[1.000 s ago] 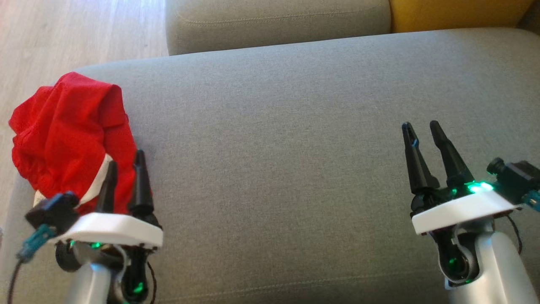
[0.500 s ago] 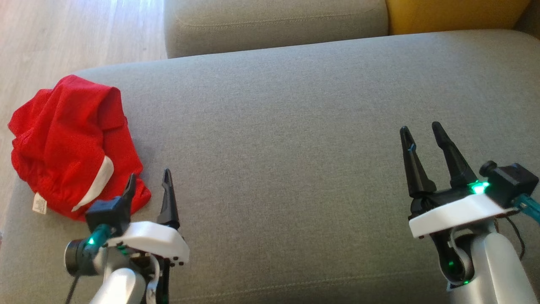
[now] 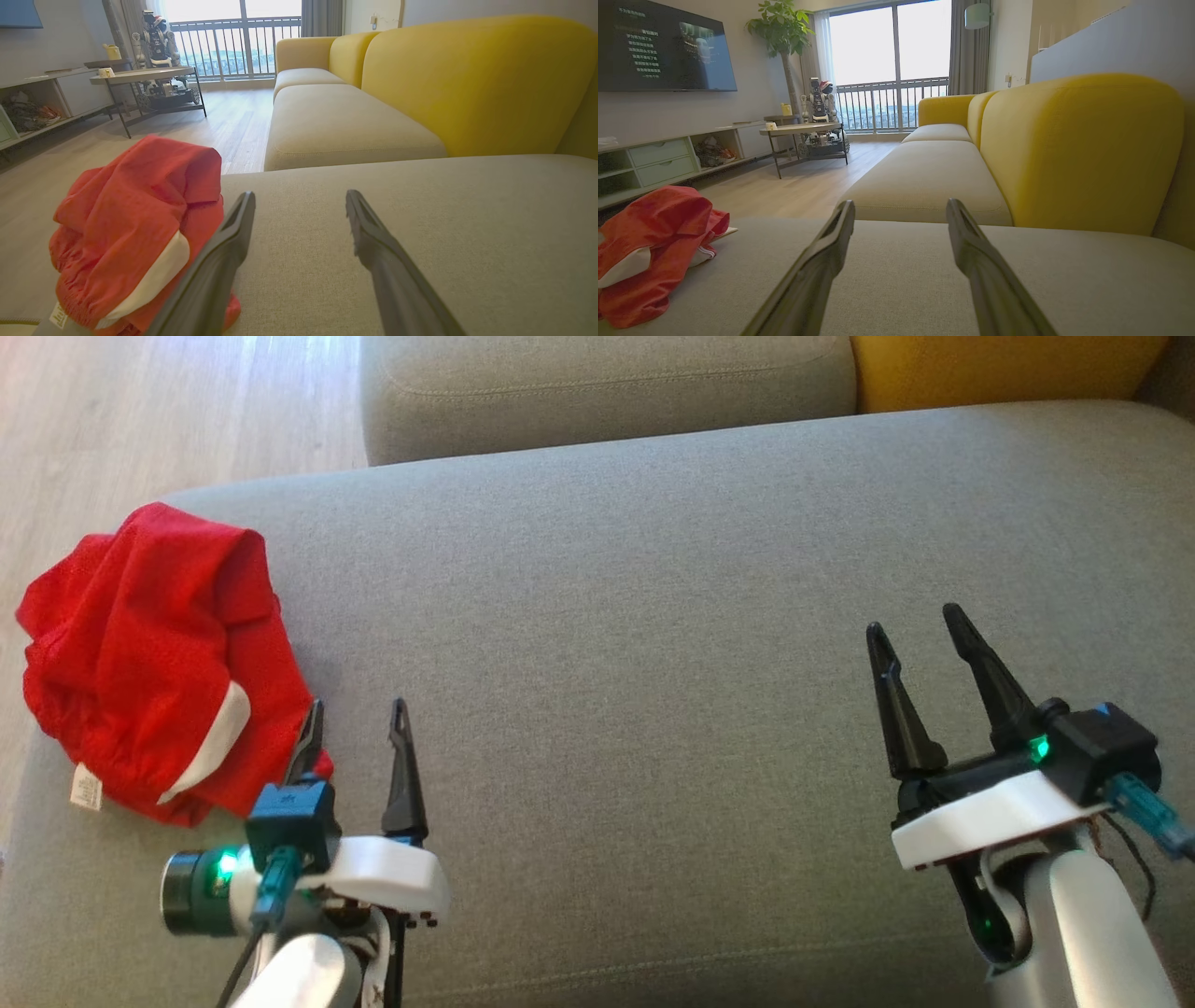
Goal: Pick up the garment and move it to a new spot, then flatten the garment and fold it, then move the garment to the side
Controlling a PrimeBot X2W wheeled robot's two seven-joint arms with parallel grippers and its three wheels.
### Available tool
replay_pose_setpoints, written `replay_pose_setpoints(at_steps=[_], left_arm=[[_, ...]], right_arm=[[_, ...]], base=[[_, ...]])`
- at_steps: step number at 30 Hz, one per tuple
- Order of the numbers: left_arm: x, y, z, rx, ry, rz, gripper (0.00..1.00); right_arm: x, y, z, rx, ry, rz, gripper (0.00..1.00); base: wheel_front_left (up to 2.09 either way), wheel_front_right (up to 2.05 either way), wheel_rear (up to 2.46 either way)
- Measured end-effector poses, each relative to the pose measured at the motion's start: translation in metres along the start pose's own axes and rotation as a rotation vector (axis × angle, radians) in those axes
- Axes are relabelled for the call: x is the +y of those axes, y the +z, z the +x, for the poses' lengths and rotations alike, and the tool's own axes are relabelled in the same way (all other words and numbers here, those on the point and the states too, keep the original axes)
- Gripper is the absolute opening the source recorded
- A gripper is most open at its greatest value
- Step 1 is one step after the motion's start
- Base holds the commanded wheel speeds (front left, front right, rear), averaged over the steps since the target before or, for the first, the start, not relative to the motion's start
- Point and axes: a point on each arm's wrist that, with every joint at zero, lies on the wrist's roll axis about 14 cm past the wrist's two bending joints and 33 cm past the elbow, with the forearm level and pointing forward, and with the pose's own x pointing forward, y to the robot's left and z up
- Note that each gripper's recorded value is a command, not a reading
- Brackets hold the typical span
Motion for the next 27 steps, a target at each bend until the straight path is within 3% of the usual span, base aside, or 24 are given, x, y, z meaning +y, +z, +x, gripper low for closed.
replay_pose_setpoints(at_steps=[8,17,27], left_arm=[[-0.001,0.007,0.000,-0.032,-0.014,-0.008,1.00],[0.000,0.011,0.001,-0.058,-0.035,-0.107,1.00],[-0.007,-0.012,-0.006,-0.027,-0.091,-0.038,1.00]], right_arm=[[-0.014,-0.011,-0.003,0.017,-0.047,0.046,1.00],[-0.021,-0.024,-0.008,0.047,-0.071,0.043,1.00],[-0.021,-0.023,-0.009,0.038,-0.060,-0.026,1.00]], base=[[0.00,0.00,0.00],[0.00,0.00,0.00],[0.00,0.00,0.00]])
